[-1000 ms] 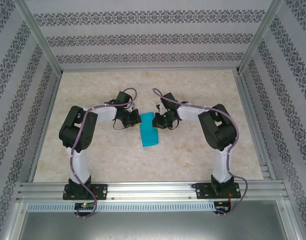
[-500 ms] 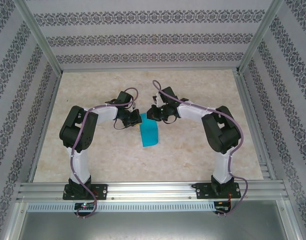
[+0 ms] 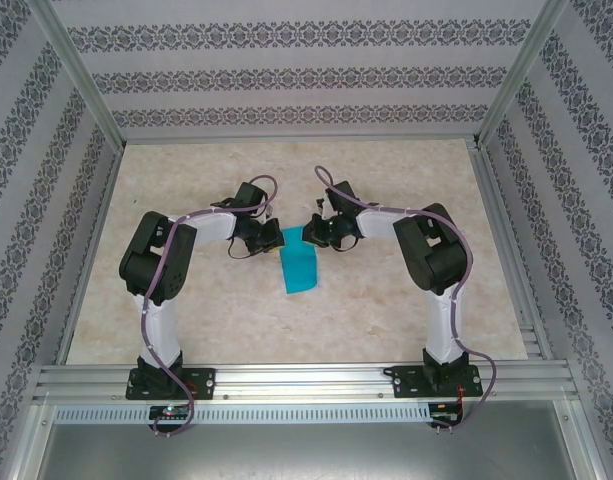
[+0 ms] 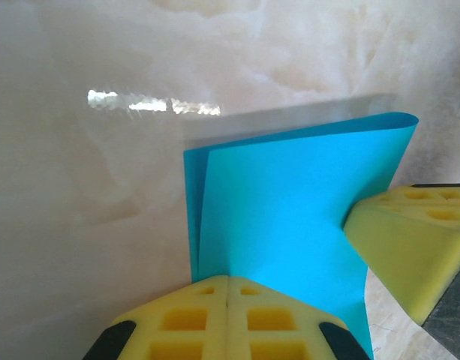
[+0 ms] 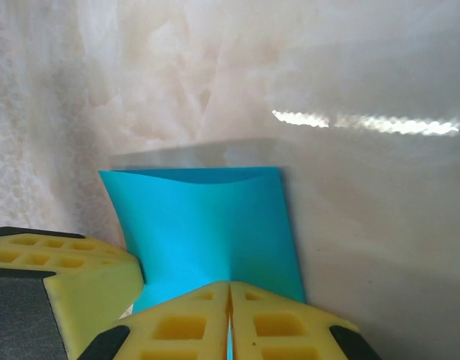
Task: Fold a paper plane with a square sheet of paper (pick it up from the middle)
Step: Fold the square sheet of paper in half at the center of the table.
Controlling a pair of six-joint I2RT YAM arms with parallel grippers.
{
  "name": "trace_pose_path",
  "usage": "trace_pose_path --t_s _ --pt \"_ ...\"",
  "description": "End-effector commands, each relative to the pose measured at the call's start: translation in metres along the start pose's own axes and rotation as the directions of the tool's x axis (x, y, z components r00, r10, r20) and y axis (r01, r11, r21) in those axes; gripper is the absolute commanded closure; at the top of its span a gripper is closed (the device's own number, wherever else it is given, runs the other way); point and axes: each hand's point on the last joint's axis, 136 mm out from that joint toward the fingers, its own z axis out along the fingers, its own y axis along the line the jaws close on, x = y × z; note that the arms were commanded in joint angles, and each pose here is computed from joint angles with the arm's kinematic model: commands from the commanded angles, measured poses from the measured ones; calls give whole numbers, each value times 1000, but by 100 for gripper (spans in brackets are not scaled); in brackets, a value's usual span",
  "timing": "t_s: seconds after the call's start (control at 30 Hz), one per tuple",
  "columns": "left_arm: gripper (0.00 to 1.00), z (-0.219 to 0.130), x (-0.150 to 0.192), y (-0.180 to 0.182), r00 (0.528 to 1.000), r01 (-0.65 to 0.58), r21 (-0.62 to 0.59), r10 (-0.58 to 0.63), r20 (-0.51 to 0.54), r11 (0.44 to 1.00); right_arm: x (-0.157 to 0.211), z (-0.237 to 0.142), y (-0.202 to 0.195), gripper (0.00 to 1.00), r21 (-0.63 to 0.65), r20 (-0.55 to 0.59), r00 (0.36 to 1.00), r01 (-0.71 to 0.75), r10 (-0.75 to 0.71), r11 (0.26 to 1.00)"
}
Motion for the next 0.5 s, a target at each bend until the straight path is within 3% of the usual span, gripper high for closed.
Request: trace_pose_path --t_s 0.0,0.23,0.47 --pt "100 31 48 89 990 50 -307 -88 -112 950 -14 -13 -34 90 77 79 995 -70 64 995" --pt "100 31 45 86 990 50 -300 -86 -109 953 -38 -40 24 90 -19 193 981 38 -34 999" --pt "100 32 46 87 990 53 -303 -91 -111 951 -23 -2 48 90 -62 108 993 58 -51 996"
